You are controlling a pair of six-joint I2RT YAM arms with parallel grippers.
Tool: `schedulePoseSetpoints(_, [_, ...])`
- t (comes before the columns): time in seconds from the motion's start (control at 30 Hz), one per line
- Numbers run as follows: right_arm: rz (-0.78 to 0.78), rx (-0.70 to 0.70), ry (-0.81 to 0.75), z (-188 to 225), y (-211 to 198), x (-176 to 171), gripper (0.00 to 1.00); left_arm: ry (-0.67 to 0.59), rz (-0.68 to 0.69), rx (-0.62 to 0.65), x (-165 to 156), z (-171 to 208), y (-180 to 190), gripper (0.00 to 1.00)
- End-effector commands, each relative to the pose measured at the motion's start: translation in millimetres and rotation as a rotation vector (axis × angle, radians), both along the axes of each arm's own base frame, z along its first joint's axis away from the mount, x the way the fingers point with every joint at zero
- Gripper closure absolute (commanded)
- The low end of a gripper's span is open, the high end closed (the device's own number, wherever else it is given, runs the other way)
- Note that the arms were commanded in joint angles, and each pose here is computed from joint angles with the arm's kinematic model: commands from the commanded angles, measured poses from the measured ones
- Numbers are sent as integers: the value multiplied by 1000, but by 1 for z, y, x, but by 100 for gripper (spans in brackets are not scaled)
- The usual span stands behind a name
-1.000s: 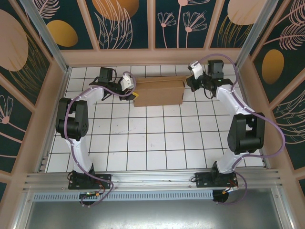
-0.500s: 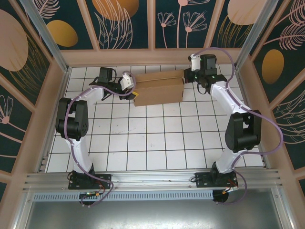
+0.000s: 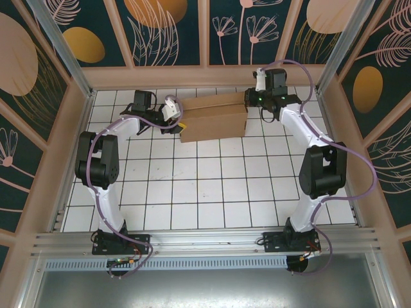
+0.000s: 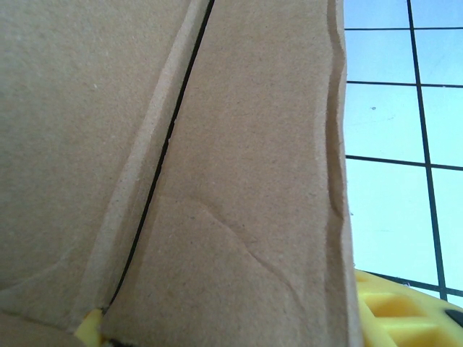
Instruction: Fold the paper box
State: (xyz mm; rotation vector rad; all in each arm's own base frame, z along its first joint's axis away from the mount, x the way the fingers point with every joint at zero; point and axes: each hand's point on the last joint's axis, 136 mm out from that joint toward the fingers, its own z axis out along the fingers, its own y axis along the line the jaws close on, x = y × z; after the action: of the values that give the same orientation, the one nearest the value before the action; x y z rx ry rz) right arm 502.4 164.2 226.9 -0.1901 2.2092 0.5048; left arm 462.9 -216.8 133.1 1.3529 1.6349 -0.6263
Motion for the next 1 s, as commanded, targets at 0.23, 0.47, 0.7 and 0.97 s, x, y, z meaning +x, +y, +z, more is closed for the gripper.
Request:
schedulePoseSetpoints(0.23, [-14,-47,-80,-2,2,-20,100,33,-9,7,-5,-15,-2,54])
schedulePoseSetpoints(0.47, [-30,-79,-100,-1,-7,-20,100,32,-9,7,-4,-14,-2,54])
schedulePoseSetpoints(0.7, [12,-79,-101,-8,-1,-25,100,36,-6,7,-4,-15,-2,54])
schedulePoseSetpoints(0.97, [16,-96,-106,-20,-3,-35,100,36,-6,7,-4,-14,-2,54])
